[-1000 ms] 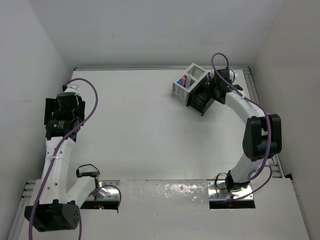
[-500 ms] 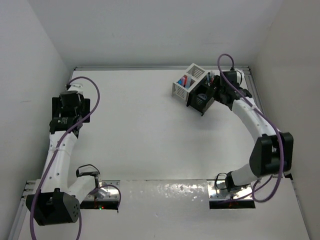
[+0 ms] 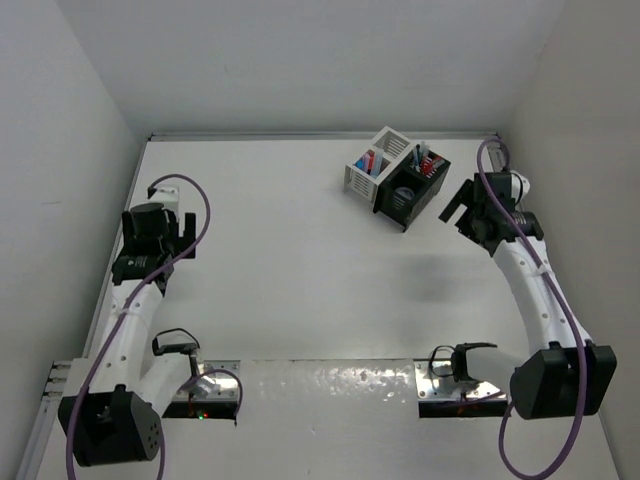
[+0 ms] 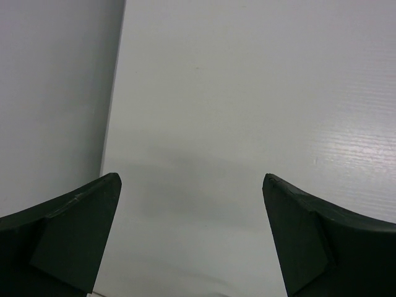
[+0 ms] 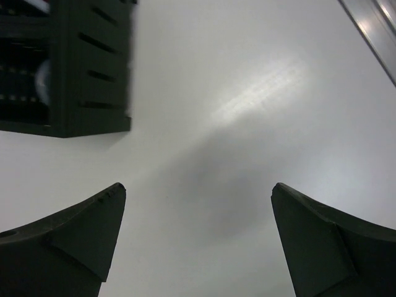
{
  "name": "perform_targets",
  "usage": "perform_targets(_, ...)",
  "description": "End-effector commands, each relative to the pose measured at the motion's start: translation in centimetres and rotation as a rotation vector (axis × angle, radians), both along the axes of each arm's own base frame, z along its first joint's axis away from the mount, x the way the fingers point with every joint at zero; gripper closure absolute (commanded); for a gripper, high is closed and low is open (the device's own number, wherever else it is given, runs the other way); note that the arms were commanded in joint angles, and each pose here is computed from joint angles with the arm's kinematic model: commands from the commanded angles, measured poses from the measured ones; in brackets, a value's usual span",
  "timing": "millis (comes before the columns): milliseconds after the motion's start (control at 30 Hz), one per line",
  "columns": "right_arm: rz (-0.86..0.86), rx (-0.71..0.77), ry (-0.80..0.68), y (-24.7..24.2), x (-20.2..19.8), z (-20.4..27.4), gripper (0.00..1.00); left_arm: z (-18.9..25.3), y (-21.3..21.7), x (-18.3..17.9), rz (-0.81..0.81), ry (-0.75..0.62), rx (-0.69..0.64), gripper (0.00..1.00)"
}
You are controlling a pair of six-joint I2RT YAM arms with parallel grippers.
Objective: Sort the stationery into containers
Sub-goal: Reset both arms
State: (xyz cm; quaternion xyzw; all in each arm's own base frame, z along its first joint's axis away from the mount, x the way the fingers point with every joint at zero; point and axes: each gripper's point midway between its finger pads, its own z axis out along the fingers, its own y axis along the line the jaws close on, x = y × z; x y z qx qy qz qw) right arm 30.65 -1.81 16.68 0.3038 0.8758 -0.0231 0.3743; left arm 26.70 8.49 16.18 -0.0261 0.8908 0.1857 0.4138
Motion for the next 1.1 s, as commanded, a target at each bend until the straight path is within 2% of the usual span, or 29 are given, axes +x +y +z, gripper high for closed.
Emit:
perform_targets(0,-0.071,-0.011,0.106,-1.2,-4.1,-0.9,0.01,1.3,-0.5,0.3,-0.017,-0.115,-0.011,0.03)
perform_targets(167,-0.108,0.016,0.12,-1.1,-7.0,-2.8,0.01,0.0,-1.4,-0.2,-0.071,-0.107,-0.013,0.0)
perform_targets(533,-0.133,0.036,0.088,-1.1,-9.6,-2.6,0.01,0.2,-2.6,-0.1,-0.14,-0.126,-0.004,0.0)
perform_targets(733,-0.129,0.082,0.025,-0.4,-10.2,-2.5,0.01,0.0,-3.2,0.3,-0.164,-0.132,0.002,0.0)
perform_targets(1067,-0.064,0.074,-0.088,-0.1,-10.4,-2.0,0.01,0.8,-5.3,0.6,-0.219,-0.156,-0.04,0.0)
